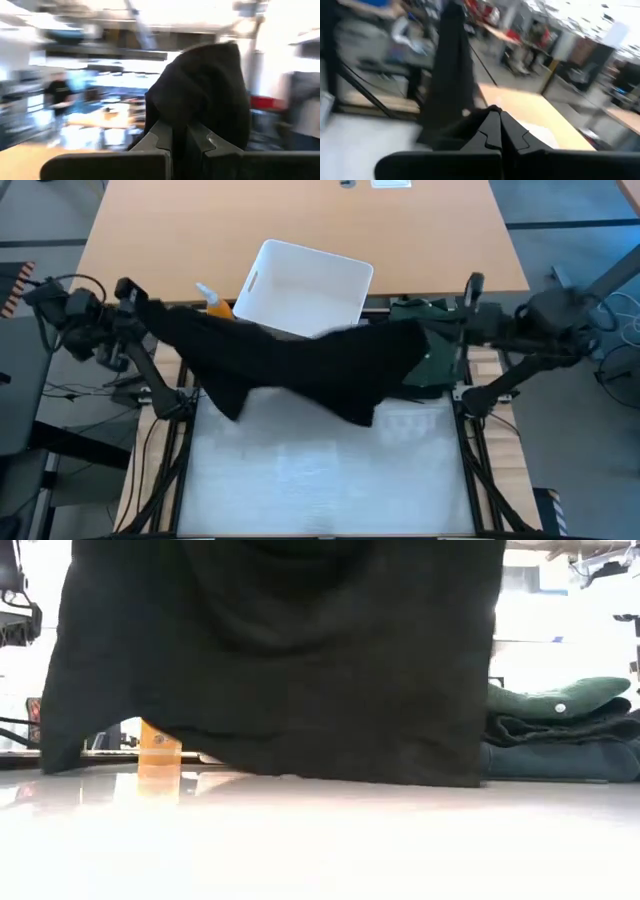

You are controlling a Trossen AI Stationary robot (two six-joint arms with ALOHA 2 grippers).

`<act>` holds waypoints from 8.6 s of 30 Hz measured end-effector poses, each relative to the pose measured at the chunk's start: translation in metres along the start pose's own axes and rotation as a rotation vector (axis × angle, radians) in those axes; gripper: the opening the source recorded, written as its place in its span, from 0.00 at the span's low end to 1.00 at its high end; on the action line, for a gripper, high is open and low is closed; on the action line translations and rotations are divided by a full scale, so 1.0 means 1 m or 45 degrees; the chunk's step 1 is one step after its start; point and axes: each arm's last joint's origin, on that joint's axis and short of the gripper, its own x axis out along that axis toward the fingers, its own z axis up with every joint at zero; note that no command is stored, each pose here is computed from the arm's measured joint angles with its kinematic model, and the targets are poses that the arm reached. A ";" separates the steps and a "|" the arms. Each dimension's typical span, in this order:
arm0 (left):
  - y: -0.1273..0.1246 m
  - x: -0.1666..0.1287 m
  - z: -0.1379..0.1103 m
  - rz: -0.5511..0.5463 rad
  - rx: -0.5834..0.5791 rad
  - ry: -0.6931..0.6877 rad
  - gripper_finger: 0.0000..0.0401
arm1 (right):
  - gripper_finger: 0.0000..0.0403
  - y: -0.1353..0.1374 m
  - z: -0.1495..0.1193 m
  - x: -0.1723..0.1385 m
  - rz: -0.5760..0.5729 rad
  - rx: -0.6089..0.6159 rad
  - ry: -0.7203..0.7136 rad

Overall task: Fold laundry
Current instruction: Fold the black shirt

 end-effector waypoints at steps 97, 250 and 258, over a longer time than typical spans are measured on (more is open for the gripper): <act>-0.179 -0.092 -0.332 -0.467 -1.133 2.200 0.00 | 0.50 0.325 -0.294 -0.055 0.129 0.006 1.530; -0.140 -0.055 -0.200 -0.684 -0.684 1.240 0.00 | 0.26 0.266 -0.309 -0.046 -0.104 1.543 1.490; -0.142 -0.054 -0.200 -0.682 -0.714 1.242 0.00 | 0.04 0.260 -0.302 -0.046 -0.024 1.505 1.411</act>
